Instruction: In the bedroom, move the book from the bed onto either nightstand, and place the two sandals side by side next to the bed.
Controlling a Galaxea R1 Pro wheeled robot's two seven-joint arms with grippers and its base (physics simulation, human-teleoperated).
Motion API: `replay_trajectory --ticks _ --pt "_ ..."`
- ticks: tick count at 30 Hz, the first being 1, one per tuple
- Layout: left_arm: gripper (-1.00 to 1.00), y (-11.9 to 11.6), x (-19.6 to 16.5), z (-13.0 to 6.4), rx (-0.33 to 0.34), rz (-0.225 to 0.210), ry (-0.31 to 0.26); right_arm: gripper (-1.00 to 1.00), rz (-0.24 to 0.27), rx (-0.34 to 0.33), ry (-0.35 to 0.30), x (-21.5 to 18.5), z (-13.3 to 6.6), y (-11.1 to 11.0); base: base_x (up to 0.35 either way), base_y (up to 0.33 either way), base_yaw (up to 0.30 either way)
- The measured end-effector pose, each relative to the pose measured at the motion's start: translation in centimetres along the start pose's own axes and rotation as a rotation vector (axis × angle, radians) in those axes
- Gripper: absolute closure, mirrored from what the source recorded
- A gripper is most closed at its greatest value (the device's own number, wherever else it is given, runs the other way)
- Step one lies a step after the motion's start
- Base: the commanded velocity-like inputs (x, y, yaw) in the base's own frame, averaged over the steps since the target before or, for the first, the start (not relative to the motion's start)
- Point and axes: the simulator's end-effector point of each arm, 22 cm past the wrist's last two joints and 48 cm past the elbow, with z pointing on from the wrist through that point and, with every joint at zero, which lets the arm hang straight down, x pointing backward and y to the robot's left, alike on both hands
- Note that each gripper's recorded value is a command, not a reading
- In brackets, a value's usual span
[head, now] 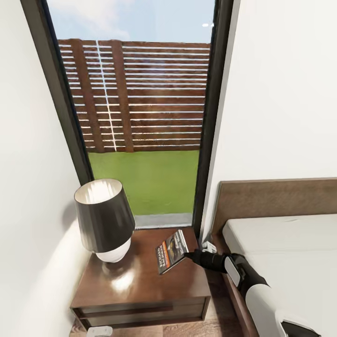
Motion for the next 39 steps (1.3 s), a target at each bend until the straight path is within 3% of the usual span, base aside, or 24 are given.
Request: replay_trajectory --ticks 15,39 --pt "-1.0 -0.1 1.4 2.4 0.0 0.0 -0.001 1.0 0.016 -0.017 0.024 0.8 1.5 -0.7 0.0 0.0 0.0" --pt "-1.0 -0.2 3.8 6.4 0.001 0.0 -0.002 1.0 0.023 -0.02 0.032 3.0 3.7 -3.7 0.0 0.0 0.0"
